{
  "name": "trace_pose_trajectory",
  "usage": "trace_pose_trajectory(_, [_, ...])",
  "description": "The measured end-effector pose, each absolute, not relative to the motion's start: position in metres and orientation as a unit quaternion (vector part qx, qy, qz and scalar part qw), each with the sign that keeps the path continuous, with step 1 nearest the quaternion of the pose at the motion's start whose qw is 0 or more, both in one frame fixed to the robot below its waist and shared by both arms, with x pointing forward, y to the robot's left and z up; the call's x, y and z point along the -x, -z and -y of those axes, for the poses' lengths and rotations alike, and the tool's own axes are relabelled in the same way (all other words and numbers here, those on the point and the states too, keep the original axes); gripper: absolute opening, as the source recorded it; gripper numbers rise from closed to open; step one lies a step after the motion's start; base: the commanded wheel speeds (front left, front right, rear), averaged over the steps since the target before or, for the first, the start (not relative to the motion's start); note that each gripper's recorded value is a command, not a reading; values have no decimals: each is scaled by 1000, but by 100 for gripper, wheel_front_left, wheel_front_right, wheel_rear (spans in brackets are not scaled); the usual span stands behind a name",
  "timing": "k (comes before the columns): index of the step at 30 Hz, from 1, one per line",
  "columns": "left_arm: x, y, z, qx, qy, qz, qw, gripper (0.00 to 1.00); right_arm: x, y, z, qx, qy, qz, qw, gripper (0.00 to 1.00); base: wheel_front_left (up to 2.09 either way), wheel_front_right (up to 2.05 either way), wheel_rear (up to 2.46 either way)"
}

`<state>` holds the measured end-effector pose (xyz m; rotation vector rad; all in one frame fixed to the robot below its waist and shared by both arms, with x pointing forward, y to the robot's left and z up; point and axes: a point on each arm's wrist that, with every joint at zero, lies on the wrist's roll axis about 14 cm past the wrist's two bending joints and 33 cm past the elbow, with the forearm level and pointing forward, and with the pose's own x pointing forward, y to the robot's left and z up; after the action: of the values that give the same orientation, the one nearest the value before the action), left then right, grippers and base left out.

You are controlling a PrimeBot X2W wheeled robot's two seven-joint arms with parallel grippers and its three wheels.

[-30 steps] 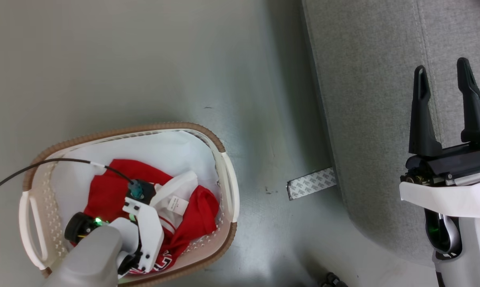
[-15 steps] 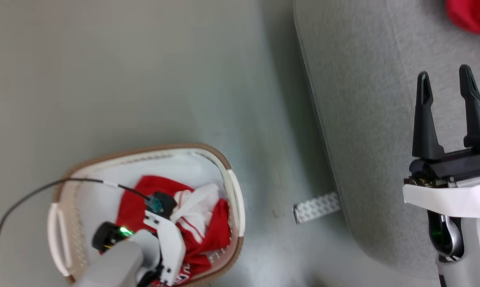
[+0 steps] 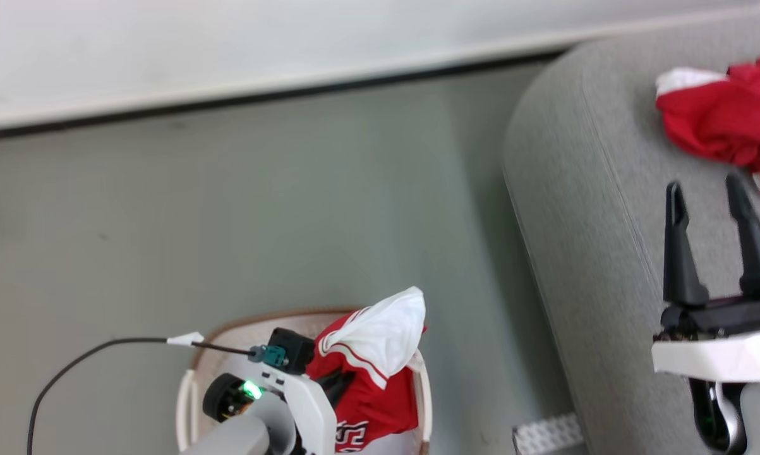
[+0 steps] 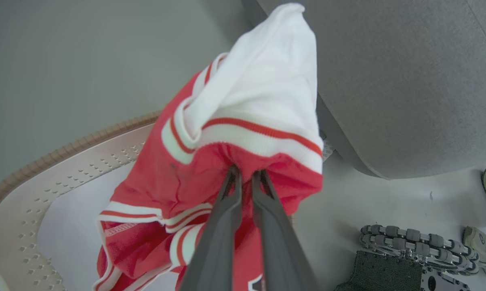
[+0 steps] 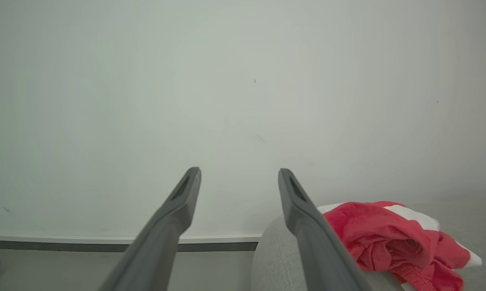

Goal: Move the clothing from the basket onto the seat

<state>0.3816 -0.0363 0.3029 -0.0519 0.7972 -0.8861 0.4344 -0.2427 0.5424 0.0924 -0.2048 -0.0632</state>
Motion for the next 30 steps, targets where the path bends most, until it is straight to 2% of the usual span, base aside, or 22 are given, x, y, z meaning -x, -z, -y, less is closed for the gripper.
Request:
trace_pose_trajectory(9, [-399, -401, 25, 39, 401, -228, 886, 0, -405, -568, 222, -80, 6, 124, 989, 100, 0, 0, 0])
trace_pose_trajectory(15, [-410, -481, 23, 48, 384, -117, 915, 0, -387, -583, 212, -90, -10, 136, 987, 100, 0, 0, 0])
trace_pose_trajectory(20, [-413, -552, 22, 57, 376, -21, 925, 0, -374, -585, 199, -97, -27, 136, 986, 100, 0, 0, 0])
trace_pose_trajectory(25, [-409, -620, 23, 64, 377, 69, 922, 0, -366, -583, 188, -103, -41, 132, 985, 100, 0, 0, 0])
trace_pose_trajectory(30, [-409, -653, 20, 60, 372, 108, 920, 0, -365, -580, 172, -104, -65, 124, 985, 100, 0, 0, 0])
